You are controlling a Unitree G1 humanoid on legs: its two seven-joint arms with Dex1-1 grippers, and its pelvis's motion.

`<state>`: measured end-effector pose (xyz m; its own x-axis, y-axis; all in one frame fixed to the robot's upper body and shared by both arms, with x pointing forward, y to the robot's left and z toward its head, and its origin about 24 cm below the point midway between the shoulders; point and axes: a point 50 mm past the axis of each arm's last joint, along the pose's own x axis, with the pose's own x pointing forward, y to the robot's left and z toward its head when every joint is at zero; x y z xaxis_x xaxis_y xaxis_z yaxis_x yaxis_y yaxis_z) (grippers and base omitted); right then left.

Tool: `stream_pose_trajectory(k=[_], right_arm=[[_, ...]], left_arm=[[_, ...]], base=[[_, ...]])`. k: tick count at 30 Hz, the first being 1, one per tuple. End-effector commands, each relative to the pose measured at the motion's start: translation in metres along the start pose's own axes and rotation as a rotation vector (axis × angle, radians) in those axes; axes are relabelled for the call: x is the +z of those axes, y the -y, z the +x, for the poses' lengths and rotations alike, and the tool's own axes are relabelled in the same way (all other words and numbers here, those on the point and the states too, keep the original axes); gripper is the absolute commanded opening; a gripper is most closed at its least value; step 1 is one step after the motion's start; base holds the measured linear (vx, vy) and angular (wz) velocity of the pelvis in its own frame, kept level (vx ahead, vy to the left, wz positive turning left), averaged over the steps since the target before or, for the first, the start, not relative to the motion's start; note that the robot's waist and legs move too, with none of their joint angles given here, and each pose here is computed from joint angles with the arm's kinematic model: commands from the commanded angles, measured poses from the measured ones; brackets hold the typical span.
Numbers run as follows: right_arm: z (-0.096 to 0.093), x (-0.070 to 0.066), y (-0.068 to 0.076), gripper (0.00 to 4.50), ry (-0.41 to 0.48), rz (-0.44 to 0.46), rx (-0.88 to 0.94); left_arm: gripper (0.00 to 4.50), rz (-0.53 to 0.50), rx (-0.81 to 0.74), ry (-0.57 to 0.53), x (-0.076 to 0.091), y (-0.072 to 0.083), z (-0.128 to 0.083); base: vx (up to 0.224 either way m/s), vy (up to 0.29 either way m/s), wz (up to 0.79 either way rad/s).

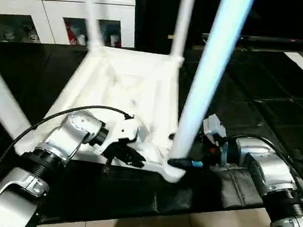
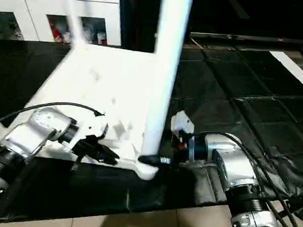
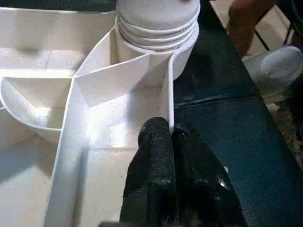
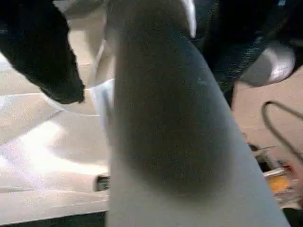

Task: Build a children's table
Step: Rotate leg to tighten

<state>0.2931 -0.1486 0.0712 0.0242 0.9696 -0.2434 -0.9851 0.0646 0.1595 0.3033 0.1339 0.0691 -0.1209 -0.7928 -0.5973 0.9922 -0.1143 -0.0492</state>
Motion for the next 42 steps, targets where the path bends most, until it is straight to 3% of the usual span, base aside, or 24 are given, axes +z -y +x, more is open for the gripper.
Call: stream_pose_trajectory(k=[1,3,5,16,23,29,33,42], right_arm=[[-0.003,0.005,0.002,3.68,-0.026,-0.005,0.025],[-0.002,0.004,0.002,3.32,-0.037,-0.001,0.034],[-0.002,0.003,0.002,3.29,-0.037,0.004,0.038],[-0.001,0.003,0.004,2.2,-0.037,0.028,0.069],[0.003,0.002,0.002,2.08,0.016,0.053,0.054],[0.021,-0.004,0.009,2.05,0.049,0.078,-0.186],[0.044,-0.006,0.019,2.01,0.057,0.111,-0.396],[0.072,0.001,0.04,1.97,0.093,0.198,-0.7]], left_arm=[[0.0,0.083,-0.052,0.011,0.017,-0.003,0.0],[0.0,0.084,-0.054,0.01,0.017,-0.003,0.0],[0.0,0.085,-0.055,0.01,0.017,-0.004,0.0],[0.0,0.075,-0.04,0.001,0.012,-0.006,0.0],[0.0,0.006,0.048,0.053,0.014,-0.013,0.0],[0.0,-0.119,0.235,0.146,0.021,-0.023,0.001],[0.0,-0.208,0.347,0.223,0.03,-0.026,0.015],[0.0,-0.315,0.535,0.293,0.047,-0.034,0.038]], base=[[0.0,0.0,0.0],[0.0,0.0,0.0],[0.0,0.0,0.0],[0.0,0.0,0.0],[0.0,0.0,0.0],[0.0,0.0,0.0],[0.0,0.0,0.0],[0.0,0.0,0.0]])
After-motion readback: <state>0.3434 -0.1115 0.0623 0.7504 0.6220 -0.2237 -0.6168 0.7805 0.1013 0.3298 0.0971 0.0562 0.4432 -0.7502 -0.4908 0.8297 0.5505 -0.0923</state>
